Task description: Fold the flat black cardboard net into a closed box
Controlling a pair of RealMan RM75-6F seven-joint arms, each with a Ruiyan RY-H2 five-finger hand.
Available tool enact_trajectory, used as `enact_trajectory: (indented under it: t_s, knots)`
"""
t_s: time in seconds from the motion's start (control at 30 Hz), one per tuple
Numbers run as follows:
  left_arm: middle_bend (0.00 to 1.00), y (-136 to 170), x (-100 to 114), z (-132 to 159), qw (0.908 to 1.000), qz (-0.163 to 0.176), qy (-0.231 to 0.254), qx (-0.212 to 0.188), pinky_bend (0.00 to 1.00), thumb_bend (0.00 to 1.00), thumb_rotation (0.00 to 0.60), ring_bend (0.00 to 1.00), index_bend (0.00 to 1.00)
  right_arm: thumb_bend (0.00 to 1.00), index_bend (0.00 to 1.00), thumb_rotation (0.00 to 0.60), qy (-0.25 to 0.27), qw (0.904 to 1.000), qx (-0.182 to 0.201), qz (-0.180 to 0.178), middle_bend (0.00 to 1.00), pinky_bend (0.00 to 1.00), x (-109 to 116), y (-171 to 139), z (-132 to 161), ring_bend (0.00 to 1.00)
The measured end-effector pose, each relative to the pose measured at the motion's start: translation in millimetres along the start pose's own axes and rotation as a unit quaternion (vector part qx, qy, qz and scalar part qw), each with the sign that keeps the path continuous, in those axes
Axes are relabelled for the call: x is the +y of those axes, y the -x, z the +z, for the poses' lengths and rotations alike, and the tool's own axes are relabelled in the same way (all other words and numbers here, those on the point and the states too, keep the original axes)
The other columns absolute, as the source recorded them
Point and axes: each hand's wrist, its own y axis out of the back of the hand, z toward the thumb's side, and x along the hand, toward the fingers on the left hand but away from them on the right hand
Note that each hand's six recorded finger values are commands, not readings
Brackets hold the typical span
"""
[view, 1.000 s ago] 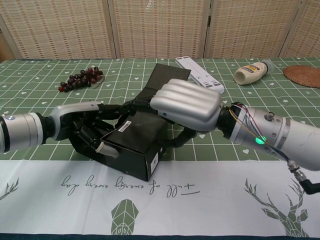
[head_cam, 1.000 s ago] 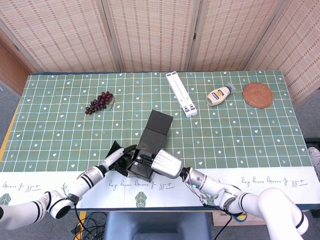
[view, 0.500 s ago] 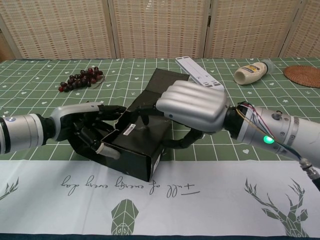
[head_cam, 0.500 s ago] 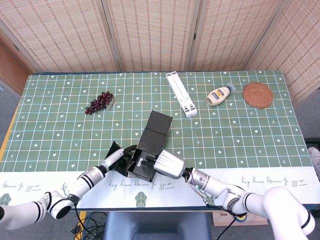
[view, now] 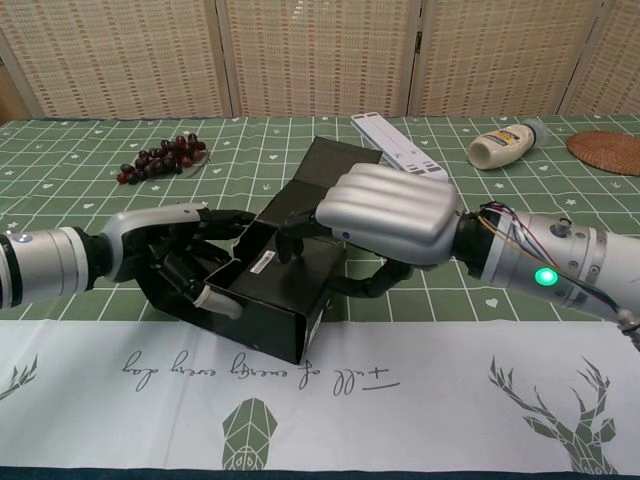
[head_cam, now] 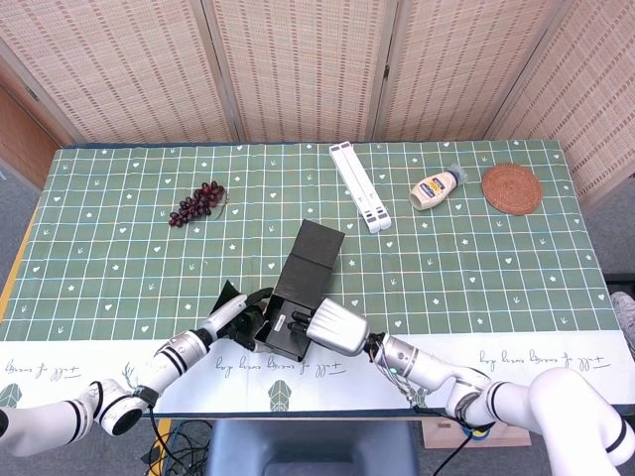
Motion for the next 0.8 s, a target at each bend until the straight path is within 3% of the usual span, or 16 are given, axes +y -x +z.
enact_trajectory:
  t_s: [0.53,0.8]
  knots:
    - [0.17,-1.4,-4.1,-0.1,1.0000,-0.004,0.002,0.001,0.83,0.10,0.600,0.49,0.15,0.41,0.37,0.600,-0.008,0.9998,0.006,0.015,0.35,0.99,-6.2,2.5,4.5,0.77]
    - [0.19,-3.7,-5.3,0.1,1.0000,-0.001,0.008,0.000,0.83,0.10,0.600,0.48,0.22,0.41,0.37,0.600,-0.010,0.9997,0.009,0.022,0.35,0.99,-9.0,3.2,5.6,0.77]
